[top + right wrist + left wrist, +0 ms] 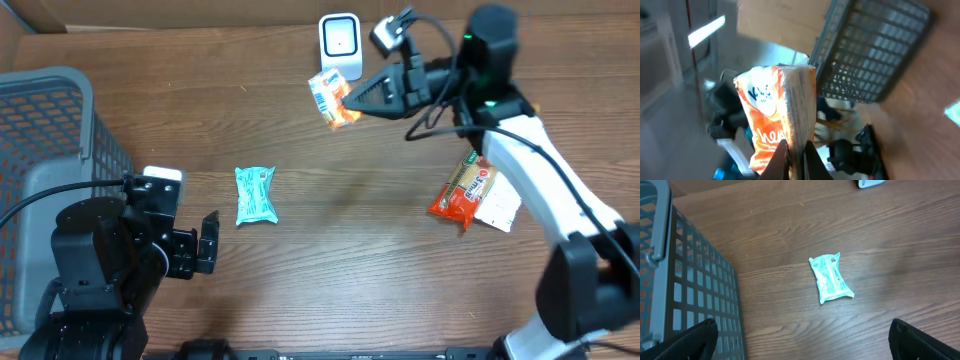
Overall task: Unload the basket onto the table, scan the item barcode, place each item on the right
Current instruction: 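Lift the orange box and raise it to the scanner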
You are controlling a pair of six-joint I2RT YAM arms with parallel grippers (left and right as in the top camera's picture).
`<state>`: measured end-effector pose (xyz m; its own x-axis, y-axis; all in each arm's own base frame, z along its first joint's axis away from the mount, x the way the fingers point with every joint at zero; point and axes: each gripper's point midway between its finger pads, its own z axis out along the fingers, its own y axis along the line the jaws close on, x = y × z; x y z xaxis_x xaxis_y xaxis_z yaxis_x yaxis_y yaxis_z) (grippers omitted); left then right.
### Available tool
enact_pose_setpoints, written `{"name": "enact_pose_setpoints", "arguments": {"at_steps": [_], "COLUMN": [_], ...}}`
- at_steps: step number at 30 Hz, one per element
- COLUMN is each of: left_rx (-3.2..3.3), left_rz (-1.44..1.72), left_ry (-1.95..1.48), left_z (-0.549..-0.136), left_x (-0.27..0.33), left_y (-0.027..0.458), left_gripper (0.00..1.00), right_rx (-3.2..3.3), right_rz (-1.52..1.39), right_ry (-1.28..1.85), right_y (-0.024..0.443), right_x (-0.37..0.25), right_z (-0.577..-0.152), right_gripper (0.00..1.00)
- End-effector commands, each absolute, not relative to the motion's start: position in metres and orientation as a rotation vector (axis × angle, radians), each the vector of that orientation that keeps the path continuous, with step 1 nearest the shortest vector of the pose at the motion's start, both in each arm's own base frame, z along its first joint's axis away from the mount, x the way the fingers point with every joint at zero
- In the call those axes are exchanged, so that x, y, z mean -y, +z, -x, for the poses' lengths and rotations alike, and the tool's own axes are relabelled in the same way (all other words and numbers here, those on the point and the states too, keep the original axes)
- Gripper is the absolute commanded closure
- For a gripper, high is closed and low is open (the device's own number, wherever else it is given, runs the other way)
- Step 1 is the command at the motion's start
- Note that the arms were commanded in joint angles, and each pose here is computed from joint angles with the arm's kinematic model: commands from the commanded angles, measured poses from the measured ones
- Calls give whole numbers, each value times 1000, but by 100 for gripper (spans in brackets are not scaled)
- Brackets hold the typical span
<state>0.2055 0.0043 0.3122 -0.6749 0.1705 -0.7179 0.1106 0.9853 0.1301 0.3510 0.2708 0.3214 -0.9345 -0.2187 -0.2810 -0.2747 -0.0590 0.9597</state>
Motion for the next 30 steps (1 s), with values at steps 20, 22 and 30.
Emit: {"name": "enact_pose_setpoints", "arguments": {"at_steps": [20,22,30], "left_rx": [-2312,-2311,-2311], "left_rz": [-211,-211,-211], "left_ry": [120,120,120], "left_z": [-206,-206,-206], "left_x": [-7,-7,-7], "left_y": [314,314,314], "left_gripper": [0,0,0], "right_rx": [-2534,-2414,-2116], "right_rz": [145,124,181], "right_ry": [289,113,-231], "right_y": [276,303,315], "right_x": [-164,-163,-189], "right_z": [-438,-450,-507], "right_gripper": [96,96,96]}}
